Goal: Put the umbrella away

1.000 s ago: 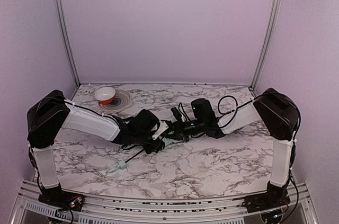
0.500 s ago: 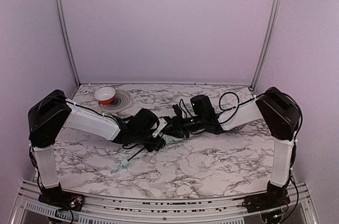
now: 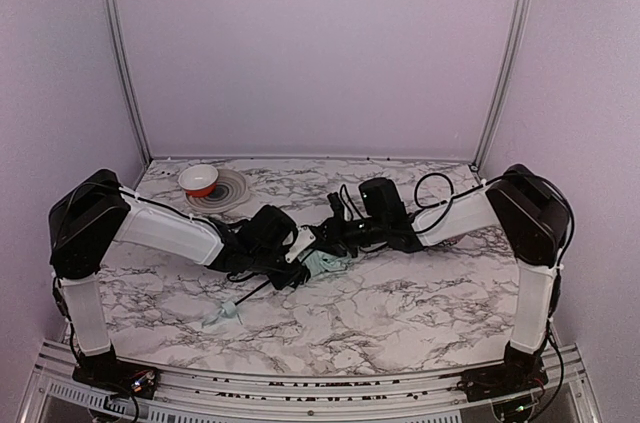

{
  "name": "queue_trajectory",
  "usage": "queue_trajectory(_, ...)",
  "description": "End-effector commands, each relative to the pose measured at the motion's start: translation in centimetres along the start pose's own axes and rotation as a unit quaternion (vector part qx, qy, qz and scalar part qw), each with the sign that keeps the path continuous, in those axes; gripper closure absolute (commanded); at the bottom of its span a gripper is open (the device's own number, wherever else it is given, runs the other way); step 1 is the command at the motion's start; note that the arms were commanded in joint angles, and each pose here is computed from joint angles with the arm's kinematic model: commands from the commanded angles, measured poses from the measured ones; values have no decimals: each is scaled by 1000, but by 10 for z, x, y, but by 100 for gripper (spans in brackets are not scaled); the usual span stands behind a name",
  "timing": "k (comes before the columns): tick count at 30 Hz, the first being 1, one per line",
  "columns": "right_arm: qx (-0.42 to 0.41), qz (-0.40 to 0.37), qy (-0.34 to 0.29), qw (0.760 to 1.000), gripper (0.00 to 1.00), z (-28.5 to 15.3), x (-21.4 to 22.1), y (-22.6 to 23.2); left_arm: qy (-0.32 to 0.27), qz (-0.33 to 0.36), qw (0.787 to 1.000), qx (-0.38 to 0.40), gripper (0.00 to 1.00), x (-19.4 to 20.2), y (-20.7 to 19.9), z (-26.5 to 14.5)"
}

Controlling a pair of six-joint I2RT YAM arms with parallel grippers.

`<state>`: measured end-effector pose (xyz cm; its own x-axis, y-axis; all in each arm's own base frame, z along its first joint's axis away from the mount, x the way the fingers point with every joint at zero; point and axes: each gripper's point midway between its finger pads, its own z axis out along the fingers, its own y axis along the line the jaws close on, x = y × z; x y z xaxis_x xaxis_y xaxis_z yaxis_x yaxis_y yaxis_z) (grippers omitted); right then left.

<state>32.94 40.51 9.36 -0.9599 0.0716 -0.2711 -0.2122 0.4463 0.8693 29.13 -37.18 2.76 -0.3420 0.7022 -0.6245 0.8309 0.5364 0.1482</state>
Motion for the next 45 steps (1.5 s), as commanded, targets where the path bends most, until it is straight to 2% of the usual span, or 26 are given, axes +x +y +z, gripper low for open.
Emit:
queue_trajectory(1,3,-84,-58,995,79,-12,-37,33,62,127,981,135,100,46,-75,-8)
queue_trajectory(8,65,-193,69,977,76,-21,1,0,48,144,977,147,100,46,-75,-13)
queue_trajectory(11,98,-261,110,954,77,-33,2,-6,45,159,975,151,100,48,-74,-15)
queue_trajectory(14,95,-322,155,929,76,-42,11,-2,45,168,973,154,100,49,-73,-15)
queue_trajectory(16,109,-345,192,912,76,-53,18,-10,42,168,973,155,100,47,-72,-16)
queue_trajectory(18,119,-349,206,907,75,-64,17,-17,41,170,972,156,100,47,-72,-15)
queue_trajectory(22,71,-368,219,901,68,-80,21,1,38,180,969,163,100,47,-74,-17)
queue_trajectory(27,-62,-378,215,898,53,-82,39,49,25,200,964,176,100,44,-78,-23)
queue_trajectory(29,-66,-371,222,899,46,-75,44,44,24,203,963,174,100,43,-77,-23)
queue_trajectory(31,-74,-358,230,902,44,-66,49,41,27,204,963,174,100,44,-77,-22)
queue_trajectory(37,-87,-354,283,887,49,-40,86,36,33,202,964,172,100,47,-76,-22)
queue_trajectory(38,-85,-352,289,886,53,-37,90,32,33,201,964,171,100,48,-76,-22)
queue_trajectory(41,-59,-342,301,888,75,-34,96,15,36,202,964,169,100,49,-76,-22)
queue_trajectory(43,-43,-336,309,888,80,-36,99,2,37,201,964,167,100,50,-75,-22)
queue_trajectory(45,-35,-328,314,890,80,-39,103,-8,39,201,965,165,100,51,-74,-23)
